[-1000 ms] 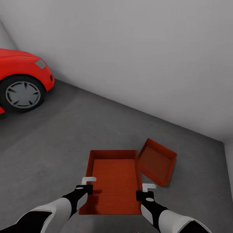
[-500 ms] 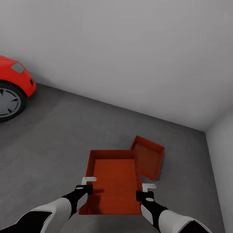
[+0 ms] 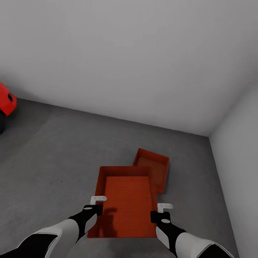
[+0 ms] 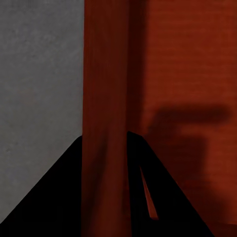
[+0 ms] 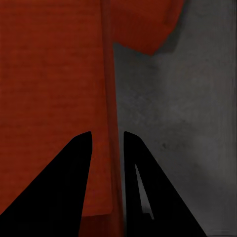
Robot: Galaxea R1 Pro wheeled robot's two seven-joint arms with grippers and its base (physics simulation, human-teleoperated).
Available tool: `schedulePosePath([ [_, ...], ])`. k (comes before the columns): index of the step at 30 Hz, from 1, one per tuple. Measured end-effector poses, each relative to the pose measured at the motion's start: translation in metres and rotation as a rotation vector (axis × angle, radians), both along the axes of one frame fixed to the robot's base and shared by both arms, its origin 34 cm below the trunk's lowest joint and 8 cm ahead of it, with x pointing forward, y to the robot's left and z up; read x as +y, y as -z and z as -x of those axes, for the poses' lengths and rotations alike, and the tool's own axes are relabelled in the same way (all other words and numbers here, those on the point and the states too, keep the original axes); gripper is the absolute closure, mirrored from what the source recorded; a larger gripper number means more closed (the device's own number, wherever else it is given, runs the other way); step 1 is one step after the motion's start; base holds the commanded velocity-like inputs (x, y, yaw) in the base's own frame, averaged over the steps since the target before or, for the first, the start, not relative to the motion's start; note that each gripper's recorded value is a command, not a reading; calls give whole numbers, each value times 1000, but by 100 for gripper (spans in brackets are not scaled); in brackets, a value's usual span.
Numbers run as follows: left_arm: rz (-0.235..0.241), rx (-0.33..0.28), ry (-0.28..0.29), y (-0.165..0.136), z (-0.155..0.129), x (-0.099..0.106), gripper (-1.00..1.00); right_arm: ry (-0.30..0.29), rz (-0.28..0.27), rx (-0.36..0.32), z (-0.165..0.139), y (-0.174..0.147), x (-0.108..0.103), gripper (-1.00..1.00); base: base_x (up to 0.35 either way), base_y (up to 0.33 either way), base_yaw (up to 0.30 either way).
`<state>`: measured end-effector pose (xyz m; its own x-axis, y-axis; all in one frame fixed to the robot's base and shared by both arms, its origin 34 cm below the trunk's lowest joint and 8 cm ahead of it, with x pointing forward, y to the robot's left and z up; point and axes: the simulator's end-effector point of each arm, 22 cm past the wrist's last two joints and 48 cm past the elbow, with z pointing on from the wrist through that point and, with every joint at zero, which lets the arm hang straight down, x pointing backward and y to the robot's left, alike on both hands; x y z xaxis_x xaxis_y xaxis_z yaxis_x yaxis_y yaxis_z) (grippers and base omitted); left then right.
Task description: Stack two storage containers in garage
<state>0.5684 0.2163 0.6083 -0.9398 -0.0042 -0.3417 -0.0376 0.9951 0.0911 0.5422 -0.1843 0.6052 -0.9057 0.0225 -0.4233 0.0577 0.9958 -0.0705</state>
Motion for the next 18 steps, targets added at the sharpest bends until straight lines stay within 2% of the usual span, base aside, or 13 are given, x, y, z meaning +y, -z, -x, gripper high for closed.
schedulePosePath([
  [13,0,0,0,0,0,0,100,0,0,0,0,0,0,100,0,0,-258],
  [18,-1,-1,-1,0,0,-2,100,-1,-1,-1,0,0,-2,100,52,0,-102],
])
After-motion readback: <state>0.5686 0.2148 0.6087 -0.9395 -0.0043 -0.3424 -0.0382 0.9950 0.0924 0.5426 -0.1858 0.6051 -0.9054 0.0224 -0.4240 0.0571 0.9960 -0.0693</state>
